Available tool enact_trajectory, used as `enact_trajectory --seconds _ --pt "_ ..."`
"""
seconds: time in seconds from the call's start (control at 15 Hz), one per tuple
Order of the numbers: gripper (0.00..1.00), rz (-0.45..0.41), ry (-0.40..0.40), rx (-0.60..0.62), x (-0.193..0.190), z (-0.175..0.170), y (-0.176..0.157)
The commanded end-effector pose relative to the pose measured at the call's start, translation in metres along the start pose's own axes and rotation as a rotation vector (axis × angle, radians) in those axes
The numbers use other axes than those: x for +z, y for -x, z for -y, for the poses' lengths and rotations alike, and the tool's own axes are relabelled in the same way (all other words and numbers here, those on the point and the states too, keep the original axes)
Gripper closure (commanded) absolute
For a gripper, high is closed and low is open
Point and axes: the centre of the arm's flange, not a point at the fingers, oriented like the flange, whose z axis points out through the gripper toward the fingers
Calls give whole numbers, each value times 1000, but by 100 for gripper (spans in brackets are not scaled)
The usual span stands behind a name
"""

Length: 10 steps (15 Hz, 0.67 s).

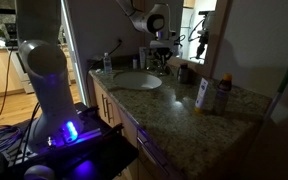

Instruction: Move the shaving stick to the right side of the tap

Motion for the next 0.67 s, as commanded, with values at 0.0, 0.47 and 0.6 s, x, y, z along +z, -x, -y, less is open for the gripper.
enact_trajectory --seconds 0.0,0.47,0.6 --pt "96 25 19 0 10 -5 1" --pt "96 28 150 1 96 -18 -24" --pt "96 -7 167 7 111 -20 -36"
